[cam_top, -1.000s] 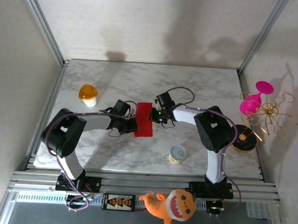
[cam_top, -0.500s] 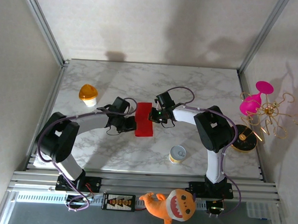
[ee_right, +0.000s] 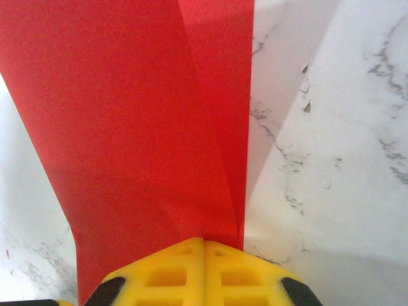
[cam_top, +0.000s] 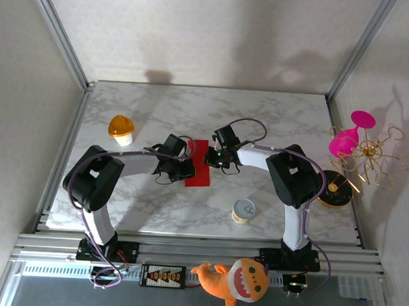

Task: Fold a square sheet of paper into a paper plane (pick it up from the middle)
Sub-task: First fold in half a square sheet of paper at the center of the table.

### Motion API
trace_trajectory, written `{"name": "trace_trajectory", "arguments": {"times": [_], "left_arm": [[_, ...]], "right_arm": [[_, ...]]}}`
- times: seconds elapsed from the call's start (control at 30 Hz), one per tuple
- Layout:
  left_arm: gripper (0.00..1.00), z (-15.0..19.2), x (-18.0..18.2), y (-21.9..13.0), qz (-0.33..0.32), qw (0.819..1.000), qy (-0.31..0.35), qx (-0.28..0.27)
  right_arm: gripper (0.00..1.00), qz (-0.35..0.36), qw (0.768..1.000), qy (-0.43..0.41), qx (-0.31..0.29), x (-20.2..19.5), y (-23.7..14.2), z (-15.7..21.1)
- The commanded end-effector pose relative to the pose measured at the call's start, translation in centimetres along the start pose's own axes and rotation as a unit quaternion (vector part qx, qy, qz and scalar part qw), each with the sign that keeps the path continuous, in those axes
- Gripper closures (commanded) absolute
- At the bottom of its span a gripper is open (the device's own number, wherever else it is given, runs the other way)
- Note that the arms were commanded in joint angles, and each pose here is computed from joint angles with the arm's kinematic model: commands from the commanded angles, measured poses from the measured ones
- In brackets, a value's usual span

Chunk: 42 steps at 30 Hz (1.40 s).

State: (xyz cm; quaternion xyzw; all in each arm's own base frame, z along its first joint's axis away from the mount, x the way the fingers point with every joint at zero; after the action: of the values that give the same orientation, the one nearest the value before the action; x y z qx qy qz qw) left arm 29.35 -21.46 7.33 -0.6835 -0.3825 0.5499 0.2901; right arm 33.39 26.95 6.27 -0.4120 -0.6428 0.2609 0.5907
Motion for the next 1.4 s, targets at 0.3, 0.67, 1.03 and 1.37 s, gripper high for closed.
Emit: {"name": "trace_trajectory", "arguments": {"times": [0.3,0.67,1.03,1.37], "left_arm": [[0.94,7.4,4.6,-0.2,-0.051,0.994,0.007,0.096],[0.94,7.6,3.3,-3.9,-0.072,0.993,0.047,0.085],[0.90,-2.7,-0.8,-6.1,-0.001,0.995,0.022,-0.100],[0.91,-6.1,-0.5,-1.1,0.025,0.994,-0.032,-0.105]], "right_arm": [[0.97,0.227,0.970,0.039,0.073,-10.6,3.0,5.0],[0.97,0.224,0.971,0.041,0.077,-10.6,3.2,5.1],[0.97,0.229,0.970,0.039,0.078,-11.0,3.2,5.4],[0.97,0.230,0.969,0.039,0.081,-11.1,3.3,5.5]]}}
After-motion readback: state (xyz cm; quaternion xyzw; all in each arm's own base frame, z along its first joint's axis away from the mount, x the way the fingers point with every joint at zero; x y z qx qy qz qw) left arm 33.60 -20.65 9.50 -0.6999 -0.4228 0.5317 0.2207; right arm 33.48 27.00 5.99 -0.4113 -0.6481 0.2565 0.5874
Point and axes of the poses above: each hand's point on the last joint's axis, 136 mm out from that joint toward the fingers, its own y axis out along the fingers, its own x axis along the line the jaws close on, z = x × y, the point moved 7 cm from there along -y, back along the fingers, and after that the axes turned 9 degrees about y, right-handed, at the moved point
